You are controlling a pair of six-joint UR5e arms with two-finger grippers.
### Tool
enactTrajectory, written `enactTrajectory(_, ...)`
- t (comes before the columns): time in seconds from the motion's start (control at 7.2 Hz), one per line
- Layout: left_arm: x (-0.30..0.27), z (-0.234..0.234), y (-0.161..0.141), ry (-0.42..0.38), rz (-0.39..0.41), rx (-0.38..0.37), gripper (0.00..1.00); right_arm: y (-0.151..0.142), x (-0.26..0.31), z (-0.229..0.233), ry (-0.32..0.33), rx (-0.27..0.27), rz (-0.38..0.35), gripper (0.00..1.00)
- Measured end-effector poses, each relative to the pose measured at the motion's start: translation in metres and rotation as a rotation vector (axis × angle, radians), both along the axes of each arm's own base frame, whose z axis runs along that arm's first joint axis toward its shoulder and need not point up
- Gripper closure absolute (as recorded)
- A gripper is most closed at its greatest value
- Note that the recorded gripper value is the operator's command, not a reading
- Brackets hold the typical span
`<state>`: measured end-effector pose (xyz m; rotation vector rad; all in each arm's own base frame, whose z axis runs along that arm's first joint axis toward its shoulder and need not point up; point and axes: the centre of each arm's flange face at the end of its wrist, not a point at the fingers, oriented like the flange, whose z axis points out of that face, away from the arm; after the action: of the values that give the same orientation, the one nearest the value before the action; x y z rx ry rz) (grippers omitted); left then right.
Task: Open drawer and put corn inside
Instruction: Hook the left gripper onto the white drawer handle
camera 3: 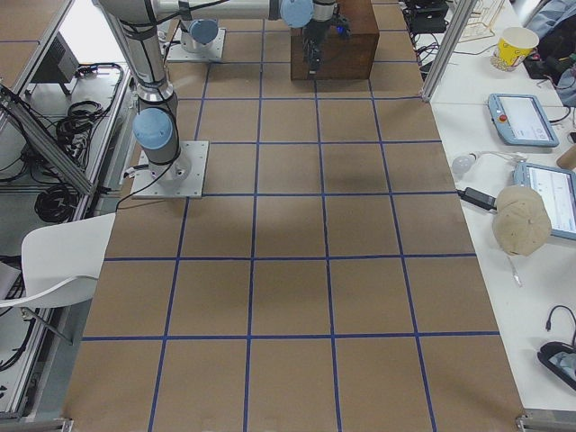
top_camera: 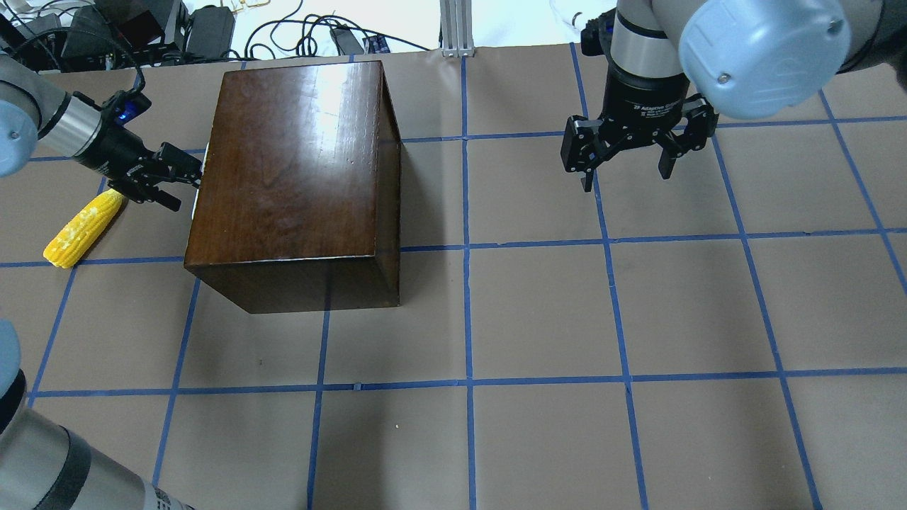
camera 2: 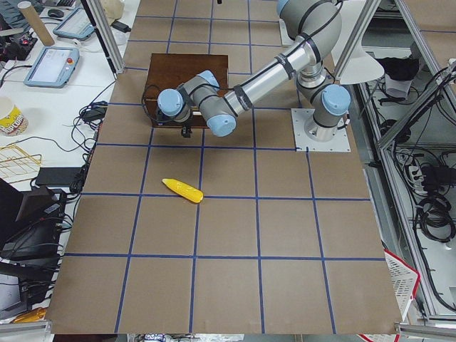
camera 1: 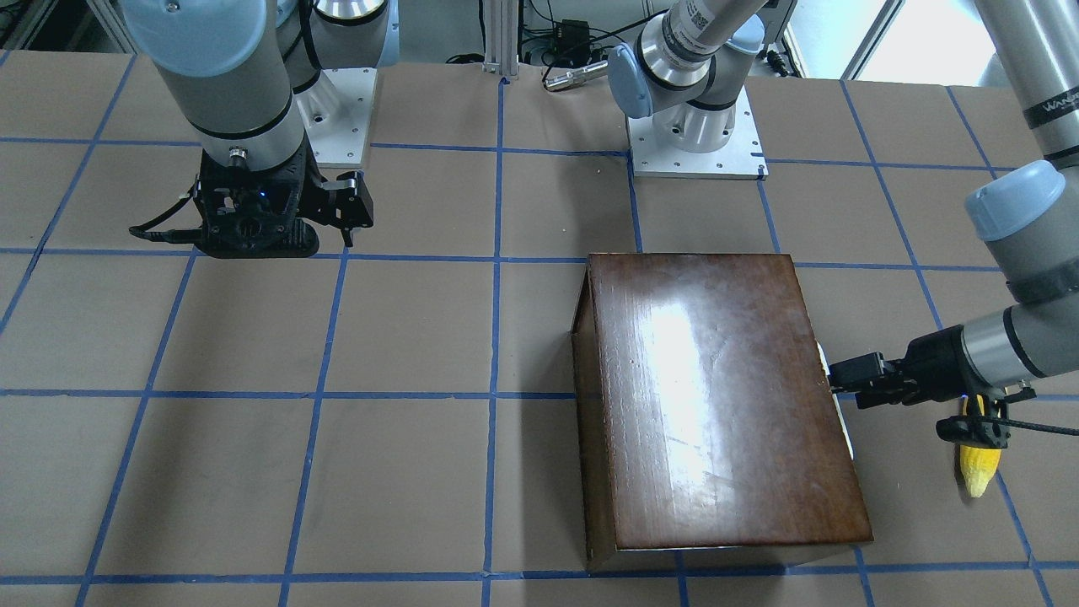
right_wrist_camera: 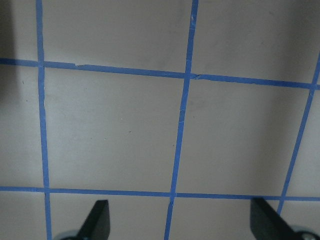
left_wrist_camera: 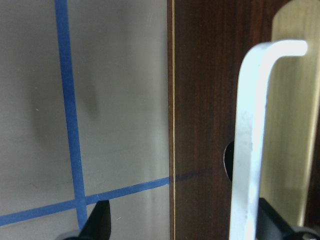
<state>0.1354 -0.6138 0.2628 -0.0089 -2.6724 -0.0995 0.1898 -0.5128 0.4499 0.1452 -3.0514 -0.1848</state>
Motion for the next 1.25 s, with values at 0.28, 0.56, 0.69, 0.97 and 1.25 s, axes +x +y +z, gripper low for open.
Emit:
enactTrajectory(0.28,-0.0001,-0.0063,-0.0015,0.01,0.001,0.006,0.0,0.0,0.0,0.0,0.0,0.0,0.0,0.0)
enactTrajectory(0.56,-0.0019,-0.0102,-0.0034,0.033,0.006,0.002,0.0,0.0,0.0,0.0,0.0,0.0,0.0,0.0)
enactTrajectory(0.69,-0.0016,-0.012,-0.0038,0.036,0.006,0.003,0.0,0.0,0.0,0.0,0.0,0.0,0.0,0.0)
enactTrajectory(0.97,-0.0006,-0.0124,-0.0047,0.033,-0.014,-0.012,0.0,0.0,0.0,0.0,0.0,0.0,0.0,0.0)
enactTrajectory(1.25,0.0003,-0.0119,-0.0055,0.03,-0.028,-0.024,0.0,0.0,0.0,0.0,0.0,0.0,0.0,0.0)
